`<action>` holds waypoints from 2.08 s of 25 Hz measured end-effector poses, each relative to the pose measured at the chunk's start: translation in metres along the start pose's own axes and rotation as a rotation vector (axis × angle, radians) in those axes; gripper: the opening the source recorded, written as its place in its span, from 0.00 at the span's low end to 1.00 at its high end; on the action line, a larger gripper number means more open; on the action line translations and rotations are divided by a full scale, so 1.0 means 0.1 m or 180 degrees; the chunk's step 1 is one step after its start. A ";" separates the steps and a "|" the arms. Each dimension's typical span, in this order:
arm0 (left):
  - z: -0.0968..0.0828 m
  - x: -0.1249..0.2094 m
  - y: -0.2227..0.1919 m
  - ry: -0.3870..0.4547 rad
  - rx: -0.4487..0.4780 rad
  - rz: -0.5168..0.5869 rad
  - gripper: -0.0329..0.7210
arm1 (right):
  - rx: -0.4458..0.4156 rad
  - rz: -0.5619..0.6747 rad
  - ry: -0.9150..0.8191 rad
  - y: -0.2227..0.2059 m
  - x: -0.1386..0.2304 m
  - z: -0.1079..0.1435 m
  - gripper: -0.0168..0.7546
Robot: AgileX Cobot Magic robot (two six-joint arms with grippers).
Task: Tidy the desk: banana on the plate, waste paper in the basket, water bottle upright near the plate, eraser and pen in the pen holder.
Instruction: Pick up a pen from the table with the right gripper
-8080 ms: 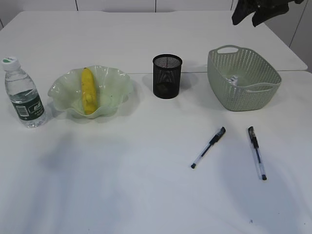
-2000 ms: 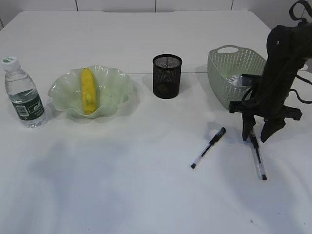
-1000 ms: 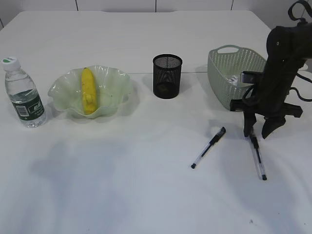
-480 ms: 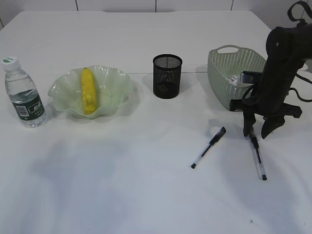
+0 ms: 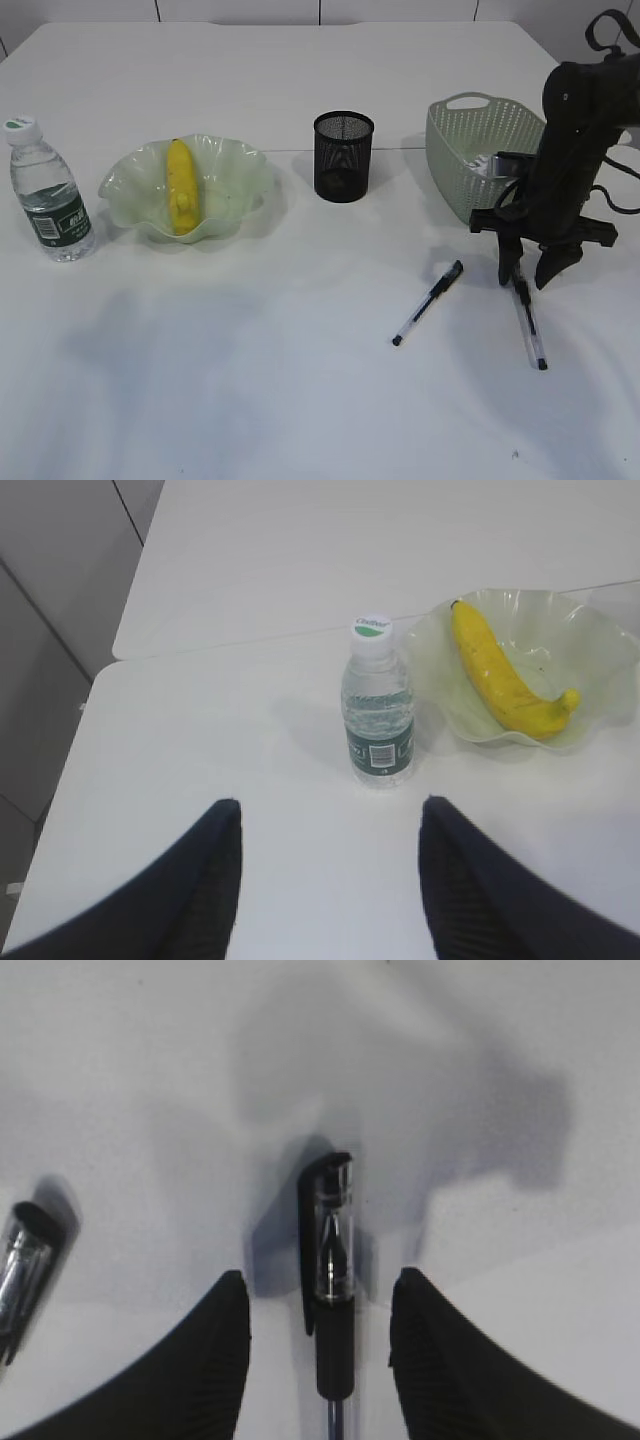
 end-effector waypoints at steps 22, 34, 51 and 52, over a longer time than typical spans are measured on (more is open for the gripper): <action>0.00 0.01 0.00 0.0001 -0.0003 0.0026 0.57 | 0.0032 0.0016 0.0010 -0.04 0.00 -0.01 0.46; 0.00 0.01 0.00 0.0001 -0.0003 0.0026 0.57 | 0.0033 0.0029 0.0010 -0.06 0.00 -0.01 0.46; 0.00 0.01 0.00 0.0001 -0.0003 0.0026 0.57 | 0.0041 0.0022 0.0013 -0.06 0.00 -0.02 0.46; 0.00 0.01 0.00 0.0001 -0.0003 0.0026 0.57 | 0.0041 0.0022 0.0013 -0.06 0.00 -0.02 0.46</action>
Point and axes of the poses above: a point on each arm's last joint axis where the gripper is mounted, y pointing back along that axis away from the gripper, z along the wrist's bending axis when the last joint is at zero, x = y × z, the point moved 5 cm from there along -y, pointing out along that axis toward the gripper, and after that the axes turned 9 degrees about y, right-handed, at the moved point
